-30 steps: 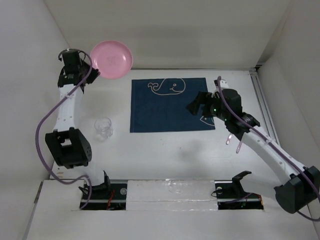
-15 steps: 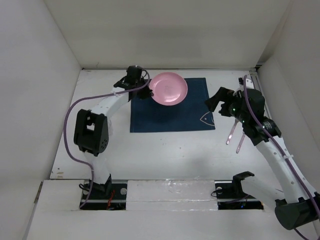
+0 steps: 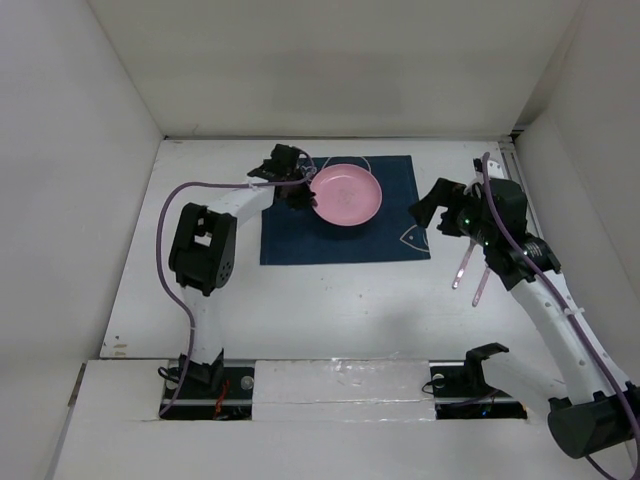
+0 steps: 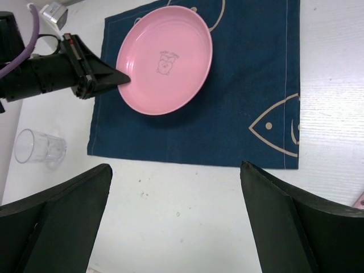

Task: Set the dinner table for one person

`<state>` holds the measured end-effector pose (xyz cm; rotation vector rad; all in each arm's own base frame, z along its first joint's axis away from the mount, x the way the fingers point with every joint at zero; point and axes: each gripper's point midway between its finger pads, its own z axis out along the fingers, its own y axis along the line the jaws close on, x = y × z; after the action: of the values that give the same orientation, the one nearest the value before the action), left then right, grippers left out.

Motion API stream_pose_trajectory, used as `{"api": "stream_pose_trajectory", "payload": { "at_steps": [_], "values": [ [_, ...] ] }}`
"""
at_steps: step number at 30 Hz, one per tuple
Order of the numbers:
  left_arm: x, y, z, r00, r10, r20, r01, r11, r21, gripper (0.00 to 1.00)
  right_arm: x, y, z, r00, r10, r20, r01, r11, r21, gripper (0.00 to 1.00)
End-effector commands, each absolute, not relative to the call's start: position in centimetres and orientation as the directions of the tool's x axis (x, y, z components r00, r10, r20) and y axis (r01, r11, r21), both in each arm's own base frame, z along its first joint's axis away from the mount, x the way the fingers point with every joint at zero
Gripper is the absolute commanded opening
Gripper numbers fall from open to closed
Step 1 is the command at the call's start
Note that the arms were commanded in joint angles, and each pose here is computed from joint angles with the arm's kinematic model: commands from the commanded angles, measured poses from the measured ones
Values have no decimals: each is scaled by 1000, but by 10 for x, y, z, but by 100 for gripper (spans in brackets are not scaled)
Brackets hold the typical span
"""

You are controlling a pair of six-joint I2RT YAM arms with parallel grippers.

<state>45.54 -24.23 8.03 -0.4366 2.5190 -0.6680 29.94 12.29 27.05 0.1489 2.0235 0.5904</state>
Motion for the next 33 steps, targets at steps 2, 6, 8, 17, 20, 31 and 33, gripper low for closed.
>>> {"api": "stream_pose_trajectory", "payload": {
  "at_steps": [2, 6, 8, 17, 20, 31, 33],
  "values": [
    [469, -259, 90, -815, -396, -423, -120, 829, -546, 0, 302, 121, 277, -484, 336, -808, -165, 872, 461, 100],
    [471, -259, 74, -828, -391, -402, -137, 836, -531, 0, 302, 120, 273, -495, 337, -801, -165, 869, 467, 100],
    [474, -259, 72, -824, -393, -407, -140, 839, -526, 0, 301, 122, 273, -499, 335, -799, -173, 865, 471, 100],
    [475, -252, 74, -806, -419, -418, -176, 844, -507, 27, 300, 125, 271, -507, 331, -796, -189, 858, 477, 100],
    [477, -247, 86, -785, -438, -438, -190, 844, -502, 49, 300, 127, 273, -504, 331, -798, -201, 853, 481, 100],
    [466, -209, 213, -585, -491, -646, -217, 862, -459, 100, 304, 131, 278, -452, 318, -834, -213, 869, 447, 100],
    [456, -195, 237, -558, -489, -671, -232, 868, -439, 100, 304, 140, 272, -477, 310, -823, -222, 863, 453, 100]
  ]
}}
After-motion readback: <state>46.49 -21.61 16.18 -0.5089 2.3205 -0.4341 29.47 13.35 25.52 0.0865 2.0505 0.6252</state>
